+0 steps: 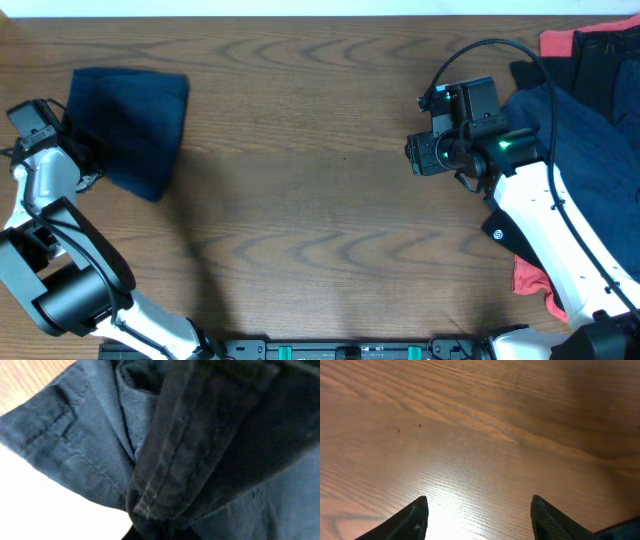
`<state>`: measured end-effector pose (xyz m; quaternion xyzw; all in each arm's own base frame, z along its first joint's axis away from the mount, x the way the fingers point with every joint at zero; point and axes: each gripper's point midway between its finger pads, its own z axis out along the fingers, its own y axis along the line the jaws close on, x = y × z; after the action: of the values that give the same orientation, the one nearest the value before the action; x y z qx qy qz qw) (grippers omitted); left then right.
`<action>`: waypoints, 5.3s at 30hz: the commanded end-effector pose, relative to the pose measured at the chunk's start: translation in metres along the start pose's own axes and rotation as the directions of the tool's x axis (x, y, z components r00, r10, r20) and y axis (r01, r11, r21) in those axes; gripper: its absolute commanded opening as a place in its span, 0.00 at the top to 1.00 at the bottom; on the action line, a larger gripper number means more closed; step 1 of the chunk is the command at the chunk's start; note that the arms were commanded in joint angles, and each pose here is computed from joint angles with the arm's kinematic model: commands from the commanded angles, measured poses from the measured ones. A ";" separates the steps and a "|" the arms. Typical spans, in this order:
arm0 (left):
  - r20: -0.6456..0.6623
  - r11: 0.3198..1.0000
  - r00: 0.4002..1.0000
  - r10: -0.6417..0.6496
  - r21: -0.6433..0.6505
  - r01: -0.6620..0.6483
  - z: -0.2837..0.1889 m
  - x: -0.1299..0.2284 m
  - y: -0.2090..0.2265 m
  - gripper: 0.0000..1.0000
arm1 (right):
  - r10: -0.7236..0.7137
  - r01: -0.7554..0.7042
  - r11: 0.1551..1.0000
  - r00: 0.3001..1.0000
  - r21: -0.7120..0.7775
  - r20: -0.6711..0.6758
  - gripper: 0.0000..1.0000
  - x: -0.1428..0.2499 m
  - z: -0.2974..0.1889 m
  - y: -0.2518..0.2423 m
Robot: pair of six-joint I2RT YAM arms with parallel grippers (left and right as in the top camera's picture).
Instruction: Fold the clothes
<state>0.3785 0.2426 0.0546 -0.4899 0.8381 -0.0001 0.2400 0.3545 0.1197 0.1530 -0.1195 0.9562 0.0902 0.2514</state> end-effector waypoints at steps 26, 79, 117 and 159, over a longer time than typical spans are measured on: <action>0.067 0.990 0.993 0.101 0.096 -0.107 -0.064 0.002 -0.045 0.02 | -0.003 0.004 1.000 1.000 -0.029 0.018 0.01 -0.005 0.002 0.005; 0.379 0.684 0.715 0.588 0.240 -0.689 -0.231 0.174 -0.076 0.02 | 0.402 -0.520 0.810 0.828 0.270 0.391 0.01 0.090 -0.128 -0.111; 0.214 0.684 0.711 0.670 0.193 -0.703 -0.182 0.190 -0.076 0.02 | 0.425 -0.516 0.790 0.850 0.331 0.312 0.01 0.228 -0.054 -0.106; 0.212 0.684 0.711 0.671 0.192 -0.703 -0.181 0.190 -0.076 0.02 | -0.329 -0.014 0.911 0.581 0.413 0.744 0.01 0.111 -0.081 -0.083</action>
<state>0.2907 0.0023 0.1589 -0.1077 0.9348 0.0021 0.3383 0.2463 0.0051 0.1588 -0.1203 0.7207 -0.0797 0.6781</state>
